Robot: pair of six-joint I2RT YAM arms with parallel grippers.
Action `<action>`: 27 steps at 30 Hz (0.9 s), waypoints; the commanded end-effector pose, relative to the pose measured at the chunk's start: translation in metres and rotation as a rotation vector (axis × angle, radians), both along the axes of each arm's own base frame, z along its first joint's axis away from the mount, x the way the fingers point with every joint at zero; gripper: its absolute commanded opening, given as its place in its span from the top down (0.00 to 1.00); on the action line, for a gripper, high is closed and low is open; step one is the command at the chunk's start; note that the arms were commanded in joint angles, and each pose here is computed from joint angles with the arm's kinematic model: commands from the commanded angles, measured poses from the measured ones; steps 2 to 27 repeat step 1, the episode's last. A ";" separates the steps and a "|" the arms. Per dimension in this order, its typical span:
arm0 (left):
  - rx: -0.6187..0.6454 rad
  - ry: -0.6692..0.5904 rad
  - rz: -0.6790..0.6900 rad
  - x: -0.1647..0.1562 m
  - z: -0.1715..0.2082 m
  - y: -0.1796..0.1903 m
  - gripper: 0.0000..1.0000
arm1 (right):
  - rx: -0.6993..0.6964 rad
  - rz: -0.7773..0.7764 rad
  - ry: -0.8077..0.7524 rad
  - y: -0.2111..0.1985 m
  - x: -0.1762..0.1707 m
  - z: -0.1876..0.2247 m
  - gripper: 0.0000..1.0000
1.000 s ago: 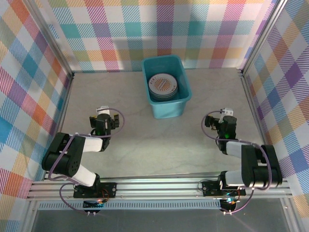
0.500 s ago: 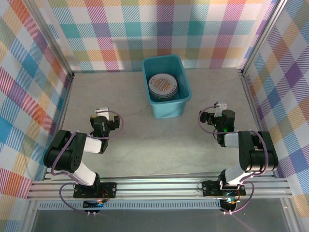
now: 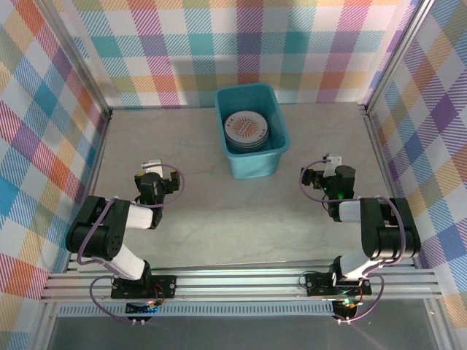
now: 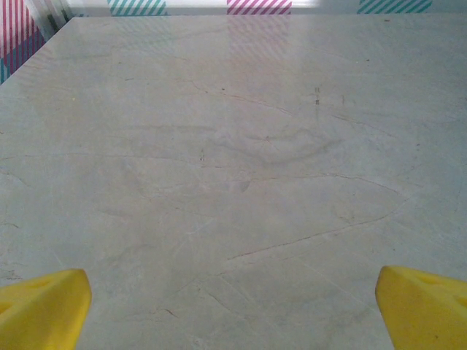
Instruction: Place the plates into the plastic bin on the countertop
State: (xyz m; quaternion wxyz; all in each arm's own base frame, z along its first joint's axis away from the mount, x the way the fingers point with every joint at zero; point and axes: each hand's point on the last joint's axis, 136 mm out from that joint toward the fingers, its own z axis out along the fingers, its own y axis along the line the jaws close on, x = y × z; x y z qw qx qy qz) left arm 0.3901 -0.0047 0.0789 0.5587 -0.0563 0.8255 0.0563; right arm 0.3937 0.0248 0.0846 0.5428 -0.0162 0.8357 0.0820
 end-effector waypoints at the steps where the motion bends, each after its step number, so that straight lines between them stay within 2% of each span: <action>1: -0.015 -0.028 0.018 0.005 0.007 0.004 0.00 | -0.012 0.020 -0.024 0.002 0.003 0.006 0.01; 27: -0.015 -0.028 0.018 0.005 0.007 0.004 0.00 | -0.012 0.020 -0.024 0.002 0.003 0.006 0.01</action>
